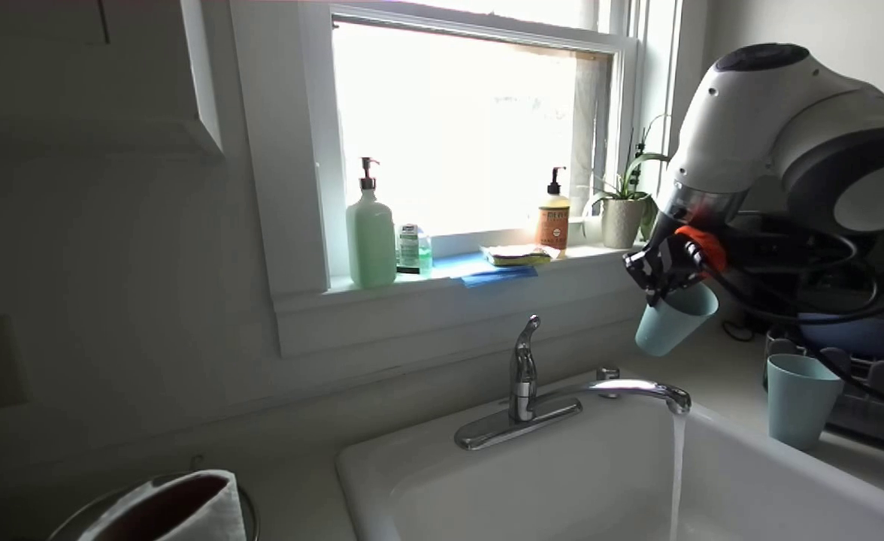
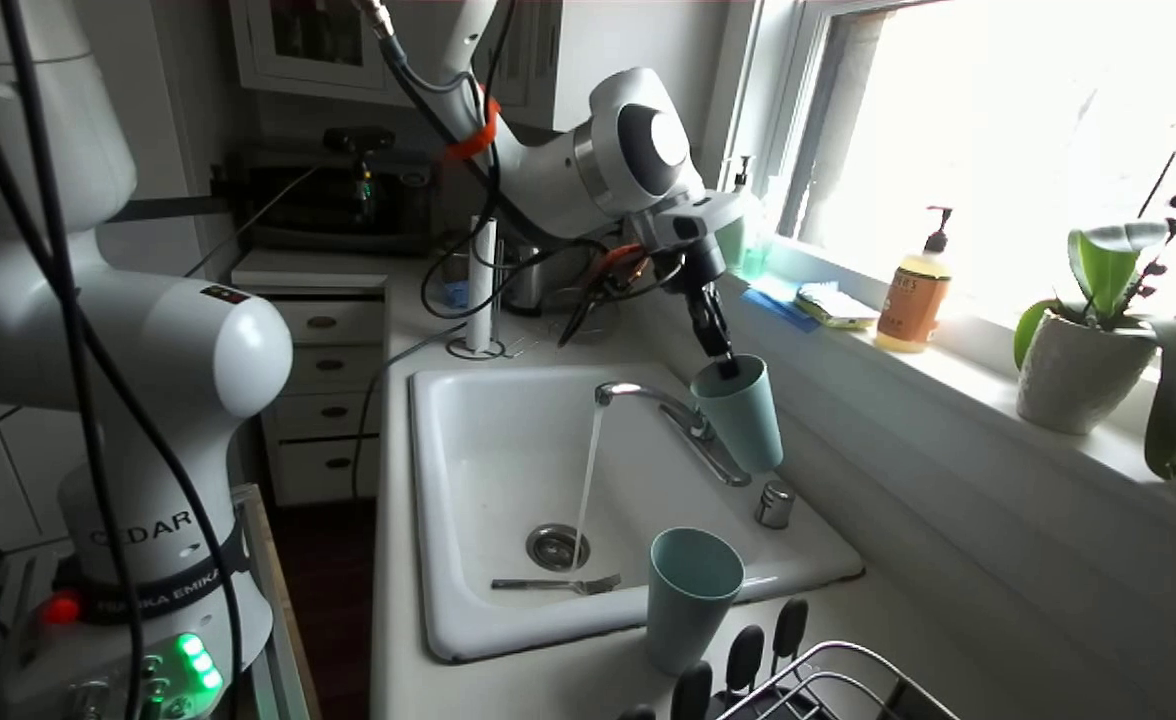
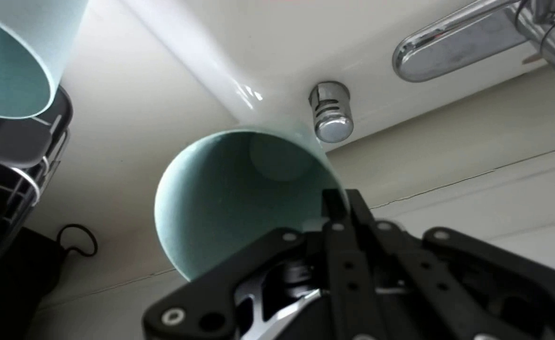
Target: Get the grey cup in front, put it under the running water, pour the water in the cup into the sink and then put the cup into the other grey cup
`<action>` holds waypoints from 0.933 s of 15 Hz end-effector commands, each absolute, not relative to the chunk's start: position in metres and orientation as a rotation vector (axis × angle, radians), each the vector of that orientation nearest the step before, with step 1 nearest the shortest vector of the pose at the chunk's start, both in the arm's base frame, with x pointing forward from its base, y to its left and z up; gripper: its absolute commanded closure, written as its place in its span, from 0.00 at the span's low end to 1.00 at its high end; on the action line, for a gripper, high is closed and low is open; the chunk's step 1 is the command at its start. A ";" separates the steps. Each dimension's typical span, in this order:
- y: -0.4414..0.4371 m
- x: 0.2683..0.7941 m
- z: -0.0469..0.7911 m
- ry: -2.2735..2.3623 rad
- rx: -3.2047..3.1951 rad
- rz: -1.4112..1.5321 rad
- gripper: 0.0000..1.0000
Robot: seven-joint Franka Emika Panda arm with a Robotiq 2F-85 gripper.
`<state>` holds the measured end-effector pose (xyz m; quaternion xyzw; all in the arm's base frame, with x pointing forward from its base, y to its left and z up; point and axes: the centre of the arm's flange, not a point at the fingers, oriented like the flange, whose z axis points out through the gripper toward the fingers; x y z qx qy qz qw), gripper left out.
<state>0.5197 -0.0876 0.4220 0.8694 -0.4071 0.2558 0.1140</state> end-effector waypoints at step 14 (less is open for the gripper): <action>-0.180 0.506 0.499 -0.775 2.816 -0.054 0.99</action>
